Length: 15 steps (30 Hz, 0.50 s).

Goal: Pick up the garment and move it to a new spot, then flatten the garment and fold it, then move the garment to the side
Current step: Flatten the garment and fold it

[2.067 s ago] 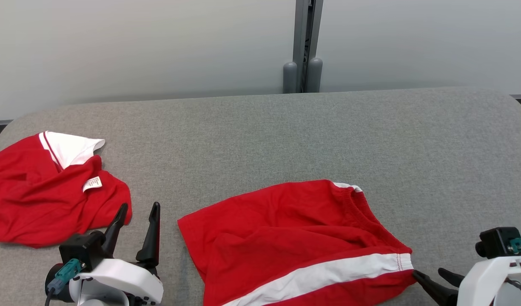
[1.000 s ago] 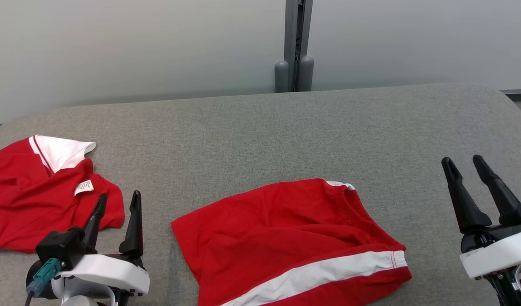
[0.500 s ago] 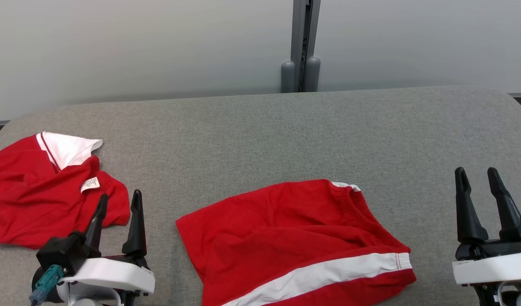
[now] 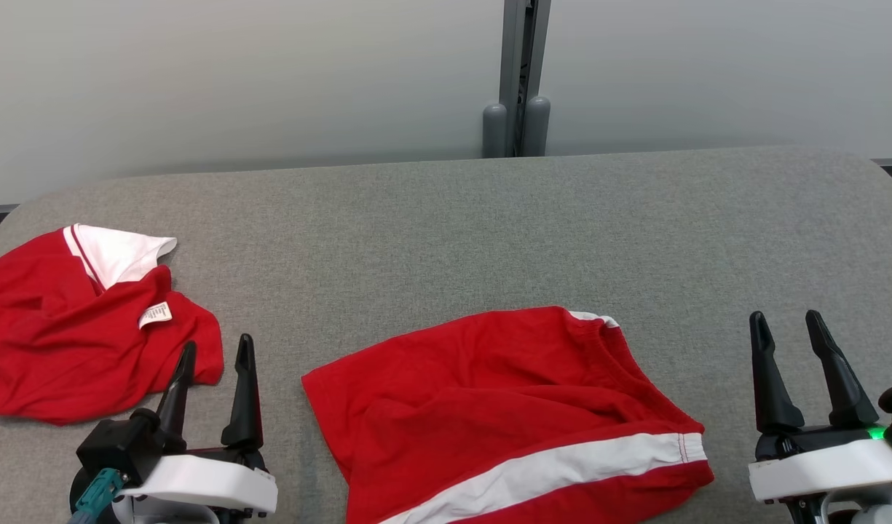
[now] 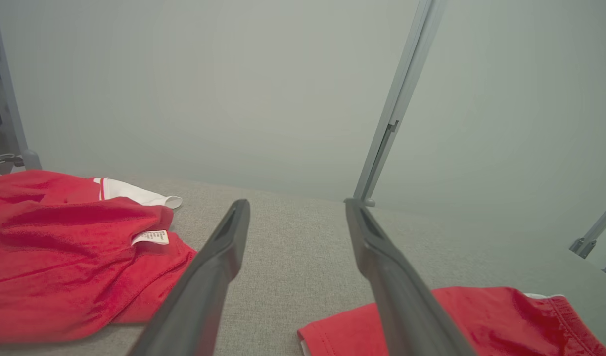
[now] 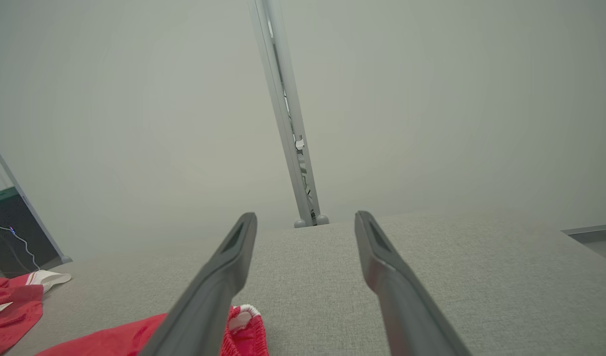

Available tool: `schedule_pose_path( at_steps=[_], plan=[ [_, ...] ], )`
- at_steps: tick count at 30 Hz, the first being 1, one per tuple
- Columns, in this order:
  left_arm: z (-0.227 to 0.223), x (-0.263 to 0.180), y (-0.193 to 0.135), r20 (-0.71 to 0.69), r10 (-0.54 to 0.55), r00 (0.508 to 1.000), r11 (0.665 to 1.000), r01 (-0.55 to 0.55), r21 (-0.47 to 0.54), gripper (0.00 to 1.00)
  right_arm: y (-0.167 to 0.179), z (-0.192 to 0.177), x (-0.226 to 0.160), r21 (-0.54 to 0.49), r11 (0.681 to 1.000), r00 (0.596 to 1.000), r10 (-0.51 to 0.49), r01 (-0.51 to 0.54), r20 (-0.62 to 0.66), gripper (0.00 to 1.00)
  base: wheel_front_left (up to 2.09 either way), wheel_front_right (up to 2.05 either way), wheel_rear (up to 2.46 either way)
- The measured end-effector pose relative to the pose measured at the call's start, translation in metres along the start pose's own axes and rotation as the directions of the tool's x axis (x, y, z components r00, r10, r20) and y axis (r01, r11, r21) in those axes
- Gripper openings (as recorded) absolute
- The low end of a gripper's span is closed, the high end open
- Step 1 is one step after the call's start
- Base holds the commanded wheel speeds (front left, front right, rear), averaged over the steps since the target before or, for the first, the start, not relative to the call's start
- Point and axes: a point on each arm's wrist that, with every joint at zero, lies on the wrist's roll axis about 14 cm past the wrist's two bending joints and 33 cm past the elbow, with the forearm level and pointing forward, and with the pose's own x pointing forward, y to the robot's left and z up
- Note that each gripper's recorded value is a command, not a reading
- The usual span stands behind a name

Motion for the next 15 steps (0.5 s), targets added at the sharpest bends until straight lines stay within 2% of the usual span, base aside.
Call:
schedule_pose_path(
  at_steps=[9,15],
  plan=[
    [-0.008,-0.003,0.000,-0.019,-0.007,1.000,1.000,0.007,0.002,1.00,0.007,0.002,0.001,-0.009,1.000,1.000,0.021,-0.021,0.007,1.00,0.00,0.00,0.00],
    [-0.017,-0.008,-0.002,-0.046,-0.025,0.999,1.000,0.025,0.002,1.00,0.006,-0.010,-0.007,-0.018,0.999,0.998,0.037,-0.038,-0.043,1.00,0.00,0.00,0.00]
  ],
)
